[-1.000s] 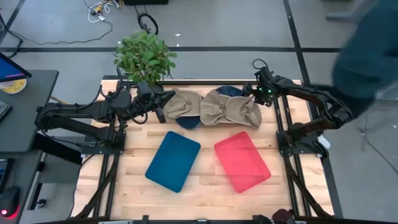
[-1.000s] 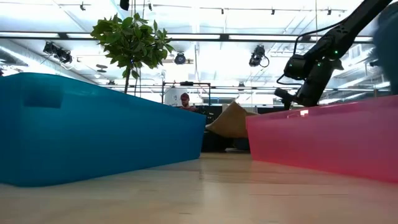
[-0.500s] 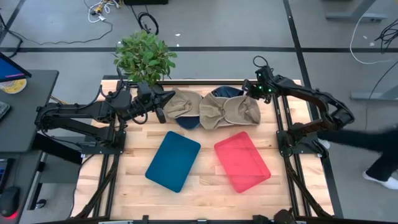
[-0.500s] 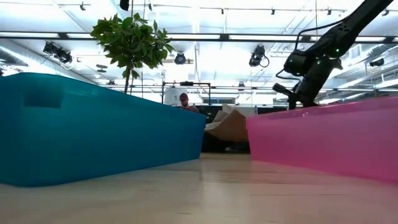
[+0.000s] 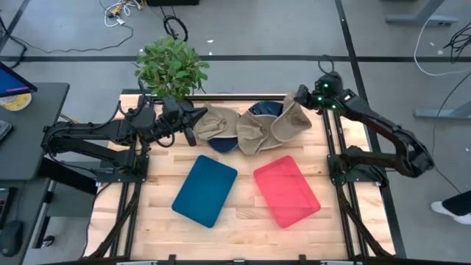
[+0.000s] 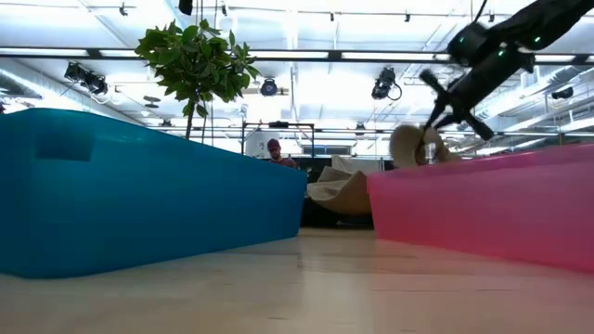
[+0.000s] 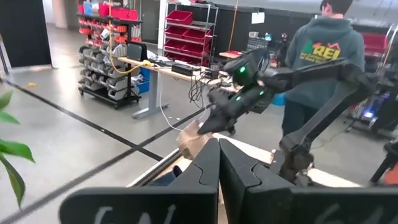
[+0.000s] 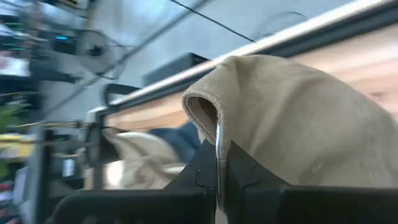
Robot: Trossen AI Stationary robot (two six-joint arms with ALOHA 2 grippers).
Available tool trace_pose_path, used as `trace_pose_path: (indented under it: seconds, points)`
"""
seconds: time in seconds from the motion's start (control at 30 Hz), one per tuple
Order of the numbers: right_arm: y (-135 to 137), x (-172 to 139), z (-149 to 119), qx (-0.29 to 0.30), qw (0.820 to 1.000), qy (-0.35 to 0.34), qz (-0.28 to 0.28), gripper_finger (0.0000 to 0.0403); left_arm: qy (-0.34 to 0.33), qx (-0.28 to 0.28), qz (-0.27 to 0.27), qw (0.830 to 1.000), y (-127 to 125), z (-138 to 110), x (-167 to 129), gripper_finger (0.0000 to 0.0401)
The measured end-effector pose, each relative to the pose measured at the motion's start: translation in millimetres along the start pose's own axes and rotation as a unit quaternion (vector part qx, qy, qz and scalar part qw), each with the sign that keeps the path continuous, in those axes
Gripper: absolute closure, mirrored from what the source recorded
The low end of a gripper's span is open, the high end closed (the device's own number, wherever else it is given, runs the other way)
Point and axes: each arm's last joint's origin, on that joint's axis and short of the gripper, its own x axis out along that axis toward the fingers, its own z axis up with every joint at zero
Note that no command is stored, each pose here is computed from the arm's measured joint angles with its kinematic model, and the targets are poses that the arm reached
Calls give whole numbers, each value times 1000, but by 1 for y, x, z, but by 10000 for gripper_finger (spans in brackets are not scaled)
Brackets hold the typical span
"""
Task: Pick & Place hat
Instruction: Put the brown cap into the blue bin
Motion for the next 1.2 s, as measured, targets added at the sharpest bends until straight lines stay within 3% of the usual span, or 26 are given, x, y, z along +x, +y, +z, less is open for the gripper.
trace_pose_path:
  seconds: [0.23,0.37,0.47,0.6,0.7,0.9,1.2]
  points:
    - [20,-32,-2,-27,992,-8,122,402,-9,16,-1,1000,0,2,0,398]
    - [37,-46,-5,-64,973,-1,223,402,-13,8,-2,1000,0,3,0,398]
    - [55,-55,-9,-110,940,23,322,402,-19,5,-3,1000,-1,4,0,398]
    - [79,-71,-16,-172,873,44,454,403,-39,-7,-12,999,-1,8,0,398]
    - [92,-82,-22,-186,832,60,519,403,-56,-15,-48,997,-3,13,-1,398]
    - [105,-91,-37,-192,782,110,582,403,-84,-24,-114,990,-5,20,-1,369]
    - [124,-83,-73,-186,720,203,637,403,-108,-31,-165,980,-8,24,0,265]
